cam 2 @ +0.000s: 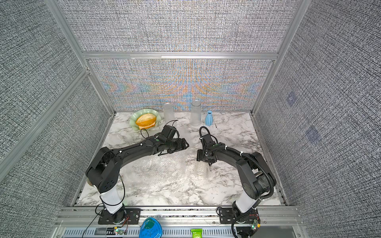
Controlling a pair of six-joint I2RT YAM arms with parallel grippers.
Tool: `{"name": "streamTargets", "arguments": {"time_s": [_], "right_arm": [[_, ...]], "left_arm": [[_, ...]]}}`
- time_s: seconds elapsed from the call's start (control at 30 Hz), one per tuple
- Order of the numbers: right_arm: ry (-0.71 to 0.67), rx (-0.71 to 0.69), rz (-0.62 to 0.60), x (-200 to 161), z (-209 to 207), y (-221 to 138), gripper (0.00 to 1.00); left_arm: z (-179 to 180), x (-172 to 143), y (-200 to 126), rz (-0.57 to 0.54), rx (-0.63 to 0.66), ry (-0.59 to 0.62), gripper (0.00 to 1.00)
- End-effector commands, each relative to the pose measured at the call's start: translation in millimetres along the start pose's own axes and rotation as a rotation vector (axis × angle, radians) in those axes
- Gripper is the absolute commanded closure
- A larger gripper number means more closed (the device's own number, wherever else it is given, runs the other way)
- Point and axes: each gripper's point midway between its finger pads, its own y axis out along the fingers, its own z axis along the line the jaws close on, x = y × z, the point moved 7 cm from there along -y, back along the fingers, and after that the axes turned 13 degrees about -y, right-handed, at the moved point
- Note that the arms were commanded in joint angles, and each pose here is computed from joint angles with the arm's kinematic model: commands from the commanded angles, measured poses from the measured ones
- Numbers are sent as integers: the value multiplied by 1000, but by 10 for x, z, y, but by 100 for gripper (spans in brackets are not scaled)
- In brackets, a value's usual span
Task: Unwrap the vase from the bubble wrap
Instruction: Unwrap the bubble wrap at the center of the board.
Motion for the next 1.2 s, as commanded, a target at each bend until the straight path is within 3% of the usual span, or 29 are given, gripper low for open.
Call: {"name": "streamTargets", "arguments": {"time_s": [0.0,0.33,0.53,0.63,0.93,1.07,1.13,1.17], "right_arm": [[-66,136,-7,-93,110,-11,46],[-152,390,-110,-279,295,-133,50],[-146,385,-131,-305,264,-127,50],[-131,386,-138,-293,255,-105,50],[-117,385,-155,-250,236,-118,51],[-124,365,-152,-242,212,-129,51],[-126,347,-152,-250,192,-129,51],[-131,342,-154,-250,188,-130,50]], "left_arm": [[-32,21,22,14,-30,-8,20],[-57,-37,102,56,-140,-62,21],[-69,-75,159,68,-224,-100,26],[-101,-127,183,86,-272,-119,36],[-123,-276,308,126,-299,-148,52],[-166,-311,327,135,-305,-145,76],[-205,-296,294,126,-310,-137,96],[-226,-284,278,121,-312,-133,100]]}}
